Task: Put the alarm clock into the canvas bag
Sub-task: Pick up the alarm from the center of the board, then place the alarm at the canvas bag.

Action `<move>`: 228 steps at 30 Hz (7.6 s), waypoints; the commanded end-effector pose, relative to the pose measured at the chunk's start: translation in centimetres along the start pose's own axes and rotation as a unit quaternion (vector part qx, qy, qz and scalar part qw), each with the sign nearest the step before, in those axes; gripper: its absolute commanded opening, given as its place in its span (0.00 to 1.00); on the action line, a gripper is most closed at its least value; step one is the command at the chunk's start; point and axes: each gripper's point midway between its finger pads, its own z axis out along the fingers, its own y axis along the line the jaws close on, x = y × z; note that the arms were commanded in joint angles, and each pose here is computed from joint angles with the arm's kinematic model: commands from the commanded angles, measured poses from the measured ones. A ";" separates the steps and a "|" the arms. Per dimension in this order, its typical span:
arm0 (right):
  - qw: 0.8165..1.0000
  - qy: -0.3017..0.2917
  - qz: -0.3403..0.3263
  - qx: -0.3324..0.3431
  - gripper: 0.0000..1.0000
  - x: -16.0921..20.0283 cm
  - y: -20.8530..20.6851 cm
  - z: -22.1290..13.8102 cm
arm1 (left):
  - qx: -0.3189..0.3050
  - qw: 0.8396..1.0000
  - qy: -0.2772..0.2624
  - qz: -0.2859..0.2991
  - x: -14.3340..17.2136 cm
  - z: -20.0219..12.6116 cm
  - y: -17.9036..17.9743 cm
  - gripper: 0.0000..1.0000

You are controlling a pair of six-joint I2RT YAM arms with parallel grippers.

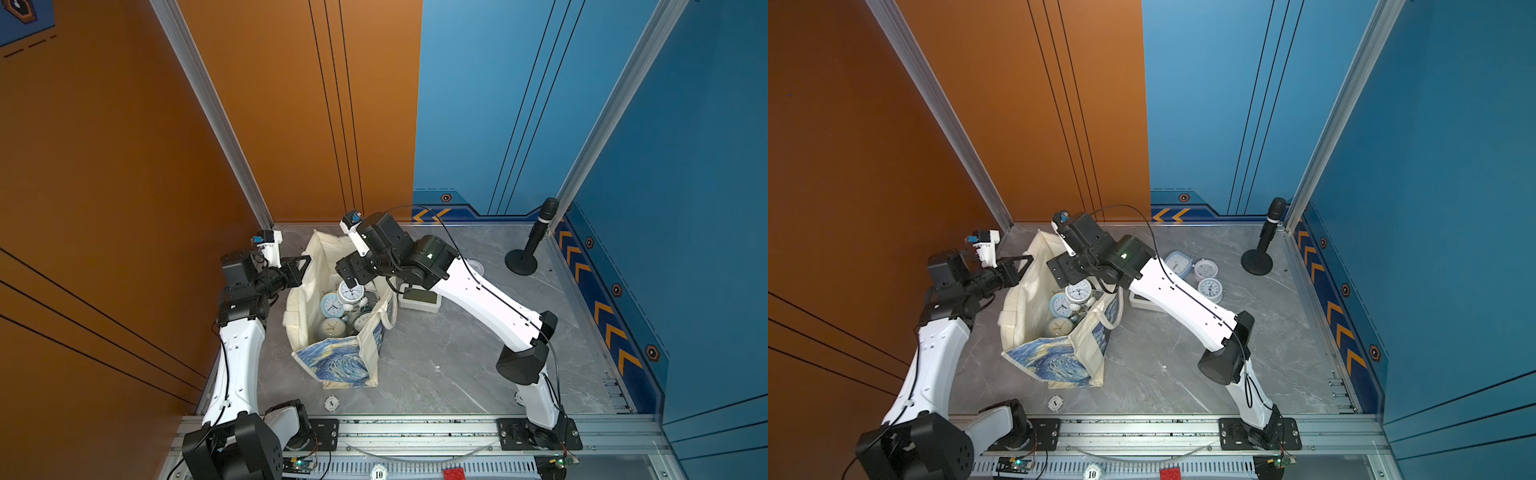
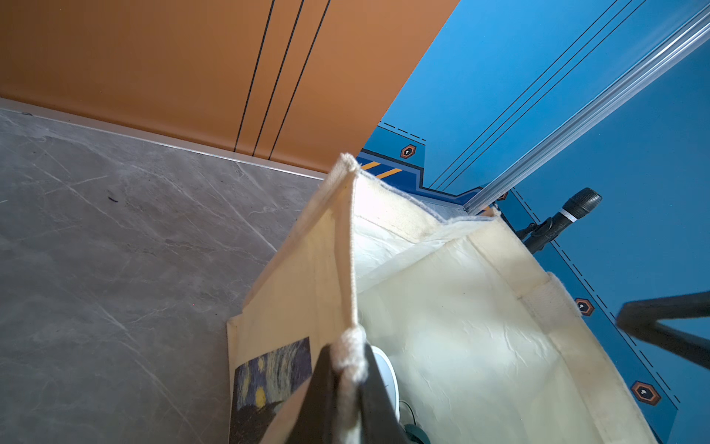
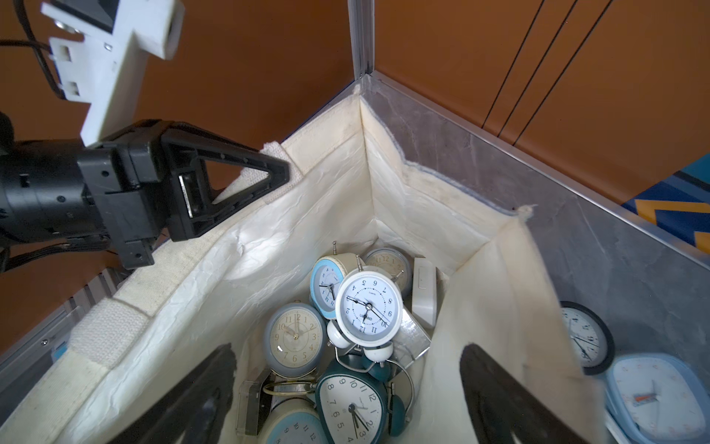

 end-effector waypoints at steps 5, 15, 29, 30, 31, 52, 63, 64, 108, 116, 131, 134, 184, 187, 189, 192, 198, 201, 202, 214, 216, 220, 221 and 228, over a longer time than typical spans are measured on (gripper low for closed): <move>0.996 -0.020 0.009 0.090 0.93 -0.6 -6.1 -4.6 | 0.003 0.999 -0.026 0.021 -1.2 -0.5 -0.4 0.00; 0.987 0.010 0.051 0.153 0.93 2.8 -13.4 -6.3 | -0.018 1.000 -0.022 0.006 -1.1 -0.5 0.9 0.00; 0.976 0.153 0.081 0.128 0.92 14.7 -20.1 -1.0 | -0.019 1.000 -0.023 0.006 -1.2 -0.5 1.0 0.00; 0.976 0.163 0.077 0.121 0.92 15.4 -20.0 -0.4 | -0.019 1.000 -0.023 0.006 -1.2 -0.5 1.0 0.00; 0.976 0.169 0.074 0.115 0.92 15.9 -19.9 0.2 | -0.018 1.000 -0.022 0.005 -1.1 -0.5 1.0 0.00; 0.962 0.262 0.084 0.010 0.97 21.2 -18.9 12.5 | -0.015 1.000 -0.020 0.007 -1.0 -0.3 0.7 0.00; 0.948 0.304 0.095 0.002 1.00 23.2 -18.3 11.5 | -0.016 1.000 -0.019 0.007 -0.9 -0.3 0.8 0.00; 0.947 0.307 0.095 0.000 1.00 23.3 -18.1 11.2 | -0.016 1.000 -0.020 0.007 -0.9 -0.3 0.7 0.00; 0.909 0.394 0.075 0.117 0.84 30.4 -18.0 11.6 | 0.022 1.000 -0.007 0.016 -0.6 0.0 -0.7 0.00; 0.915 0.377 0.072 0.126 0.74 29.1 -18.2 10.8 | 0.013 1.000 -0.016 0.018 -1.0 -0.3 -0.7 0.00; 0.935 0.320 0.062 0.140 0.64 25.1 -17.1 7.2 | 0.023 0.999 -0.023 0.026 -1.1 -0.5 -1.1 0.00; 0.940 0.301 0.060 0.147 0.64 23.8 -17.2 5.9 | 0.023 0.999 -0.023 0.026 -1.1 -0.5 -1.1 0.00; 0.948 -0.101 0.273 -0.126 0.55 -3.8 -1.5 -0.9 | 0.021 0.999 -0.024 0.027 -1.1 -0.4 -1.1 0.00; 0.935 -0.084 0.314 -0.139 0.57 -3.2 -0.9 1.3 | 0.021 0.999 -0.025 0.027 -1.1 -0.4 -1.2 0.00; 0.927 -0.071 0.338 -0.144 0.57 -2.6 -0.5 2.9 | 0.022 0.999 -0.023 0.026 -1.0 -0.3 -1.2 0.00; 0.915 -0.054 0.368 -0.154 0.56 -1.7 0.5 5.1 | 0.024 0.999 -0.023 0.027 -1.0 -0.3 -1.4 0.00; 0.913 -0.005 0.383 -0.142 0.56 1.0 2.8 9.9 | 0.026 0.999 -0.021 0.028 -0.9 -0.2 -1.5 0.00; 0.911 0.013 0.393 -0.123 0.56 2.3 3.1 11.8 | 0.027 0.999 -0.021 0.030 -0.9 -0.2 -1.6 0.00; 0.909 0.019 0.400 -0.115 0.56 2.9 3.0 12.5 | 0.028 0.999 -0.022 0.031 -0.9 -0.2 -1.7 0.00; 0.884 0.106 0.454 -0.031 0.57 10.8 0.4 18.2 | 0.026 0.999 -0.025 0.035 -1.0 -0.4 -1.8 0.00; 0.879 0.124 0.460 -0.006 0.58 12.6 -0.5 18.9 | 0.025 0.999 -0.025 0.035 -1.0 -0.4 -1.8 0.00; 0.874 0.145 0.461 0.057 0.60 15.4 -2.8 19.1 | 0.023 0.999 -0.028 0.039 -1.0 -0.5 -1.8 0.00; 0.874 0.144 0.459 0.070 0.61 15.6 -3.2 18.9 | 0.022 0.999 -0.027 0.039 -1.0 -0.5 -1.8 0.00; 0.889 0.127 0.432 0.084 0.69 14.0 -4.0 17.5 | 0.022 0.999 -0.027 0.037 -1.0 -0.5 -1.7 0.00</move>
